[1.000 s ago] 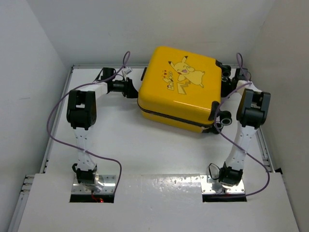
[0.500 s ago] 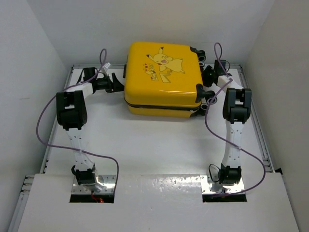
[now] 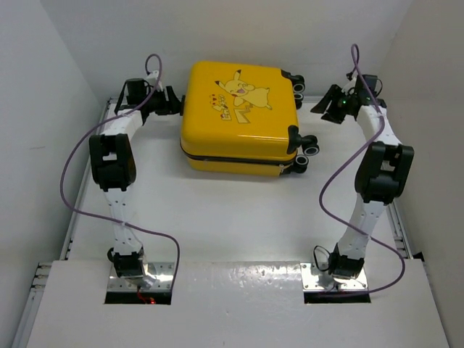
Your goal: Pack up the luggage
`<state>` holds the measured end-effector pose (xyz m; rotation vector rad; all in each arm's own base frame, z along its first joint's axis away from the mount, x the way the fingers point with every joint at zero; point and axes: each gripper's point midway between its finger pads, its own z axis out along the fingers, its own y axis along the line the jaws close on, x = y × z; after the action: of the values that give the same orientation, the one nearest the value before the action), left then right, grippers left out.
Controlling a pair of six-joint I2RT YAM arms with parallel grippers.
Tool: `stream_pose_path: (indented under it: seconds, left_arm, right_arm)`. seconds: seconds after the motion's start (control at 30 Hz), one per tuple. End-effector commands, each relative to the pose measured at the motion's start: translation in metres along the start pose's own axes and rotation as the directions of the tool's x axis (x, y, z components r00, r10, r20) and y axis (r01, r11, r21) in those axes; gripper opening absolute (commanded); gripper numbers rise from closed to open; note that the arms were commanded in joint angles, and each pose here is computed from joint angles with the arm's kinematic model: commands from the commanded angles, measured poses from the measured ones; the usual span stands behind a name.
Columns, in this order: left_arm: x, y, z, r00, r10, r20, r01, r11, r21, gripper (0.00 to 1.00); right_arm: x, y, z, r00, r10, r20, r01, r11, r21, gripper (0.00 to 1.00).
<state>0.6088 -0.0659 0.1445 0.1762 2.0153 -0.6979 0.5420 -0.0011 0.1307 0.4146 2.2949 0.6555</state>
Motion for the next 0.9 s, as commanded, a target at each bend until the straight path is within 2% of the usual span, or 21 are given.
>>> stream_pose_path:
  seconds: [0.0,0.13,0.27,0.37,0.53,0.63,0.7,0.77,0.8,0.87]
  left_arm:
    - [0.025,0.002,0.026,0.997,-0.049,-0.054,0.05,0.999,0.016,0.65]
    - [0.046,0.0,0.034,0.992,-0.081,-0.099,0.085,0.996,0.036,0.61]
    - [0.073,-0.01,0.033,0.982,-0.095,-0.162,0.109,0.991,0.077,0.59]
    - [0.093,-0.016,0.027,0.973,-0.102,-0.207,0.119,0.99,0.075,0.59]
    - [0.121,-0.003,0.018,0.951,-0.094,-0.296,0.062,0.991,-0.114,0.54]
    - [0.142,0.013,-0.007,0.917,-0.116,-0.382,0.005,0.96,-0.279,0.53]
    - [0.171,0.015,-0.024,0.869,-0.16,-0.468,-0.009,0.941,-0.339,0.53]
    - [0.179,0.013,-0.042,0.838,-0.193,-0.511,-0.017,0.926,-0.378,0.53]
    - [0.189,0.011,-0.046,0.82,-0.21,-0.532,-0.006,0.927,-0.375,0.53]
    - [0.199,0.007,-0.057,0.802,-0.235,-0.549,0.019,0.929,-0.37,0.53]
  right_arm:
    - [0.0,0.031,-0.028,0.995,-0.097,-0.036,0.093,0.991,-0.093,0.56]
    - [0.012,0.046,-0.047,0.983,-0.163,-0.079,0.15,0.977,-0.149,0.56]
    - [0.029,0.036,-0.058,0.975,-0.159,-0.156,0.139,0.981,-0.132,0.56]
    - [0.032,0.027,-0.065,0.973,-0.168,-0.161,0.151,0.982,-0.113,0.56]
    - [0.029,0.03,-0.075,0.968,-0.192,-0.163,0.176,0.978,-0.11,0.56]
    - [0.03,0.033,-0.084,0.958,-0.223,-0.179,0.202,0.971,-0.126,0.53]
    - [0.029,0.038,-0.093,0.952,-0.261,-0.164,0.24,0.961,-0.136,0.52]
    - [0.041,0.03,-0.095,0.949,-0.254,-0.185,0.234,0.965,-0.121,0.52]
    - [0.032,0.036,-0.107,0.948,-0.291,-0.127,0.277,0.954,-0.118,0.52]
    - [0.044,0.033,-0.119,0.949,-0.288,-0.125,0.276,0.955,-0.105,0.5]
